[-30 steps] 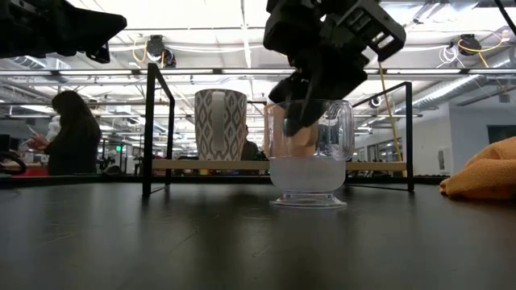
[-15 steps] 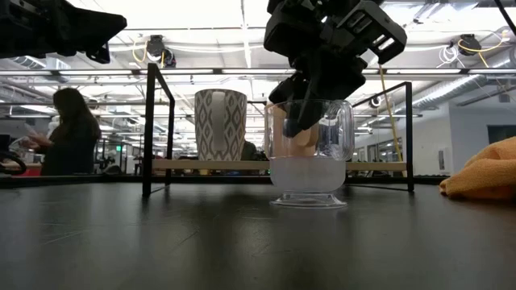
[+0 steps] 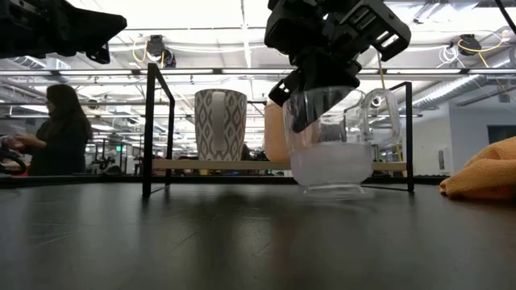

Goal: Stack small to large cups/mugs on shelf
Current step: Put the transparent mug on the shelf

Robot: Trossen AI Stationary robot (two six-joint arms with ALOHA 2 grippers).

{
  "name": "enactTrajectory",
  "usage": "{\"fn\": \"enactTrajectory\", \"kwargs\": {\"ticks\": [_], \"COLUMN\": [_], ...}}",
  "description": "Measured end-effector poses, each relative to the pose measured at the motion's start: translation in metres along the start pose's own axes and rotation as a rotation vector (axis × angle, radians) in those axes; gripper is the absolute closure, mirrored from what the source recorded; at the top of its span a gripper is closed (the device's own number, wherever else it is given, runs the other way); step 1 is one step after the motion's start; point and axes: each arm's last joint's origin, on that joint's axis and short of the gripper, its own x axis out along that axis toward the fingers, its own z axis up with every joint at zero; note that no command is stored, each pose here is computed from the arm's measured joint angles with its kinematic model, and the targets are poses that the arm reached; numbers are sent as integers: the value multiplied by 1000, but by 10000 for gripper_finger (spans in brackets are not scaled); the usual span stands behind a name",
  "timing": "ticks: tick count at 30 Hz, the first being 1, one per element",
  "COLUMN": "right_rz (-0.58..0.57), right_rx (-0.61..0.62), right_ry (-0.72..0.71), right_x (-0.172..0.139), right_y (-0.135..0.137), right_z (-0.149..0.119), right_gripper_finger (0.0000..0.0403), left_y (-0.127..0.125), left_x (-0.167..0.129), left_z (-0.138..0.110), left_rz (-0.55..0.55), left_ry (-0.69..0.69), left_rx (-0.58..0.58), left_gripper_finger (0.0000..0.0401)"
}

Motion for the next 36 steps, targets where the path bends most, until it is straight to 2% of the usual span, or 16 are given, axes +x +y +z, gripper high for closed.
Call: {"fn": "enactTrajectory", "kwargs": {"ticks": [6, 12, 18, 25, 31, 36], "right_rz": [-17, -93, -161, -173, -242, -227], "right_rx": [-29, -96, -98, -48, -5, 9], "right_ry": [-68, -138, -250, -375, -369, -362], "right_x": [-26, -70, -97, -102, -91, -83], "right_y": [9, 29, 40, 50, 57, 62], "right_z": [9, 13, -7, -48, -78, -89], "right_gripper_finger": [401, 402, 402, 402, 403, 403], "left_y": [0, 0, 0, 0, 0, 0], "left_x": [0, 0, 0, 0, 0, 0], "left_z": [0, -1, -1, -1, -2, -2], "left_rz": [-1, -2, -2, -3, -3, -4], "left_ry": [5, 6, 7, 15, 17, 19], "left_rx": [1, 1, 1, 3, 0, -1], "left_gripper_finger": [370, 370, 370, 370, 370, 370]}}
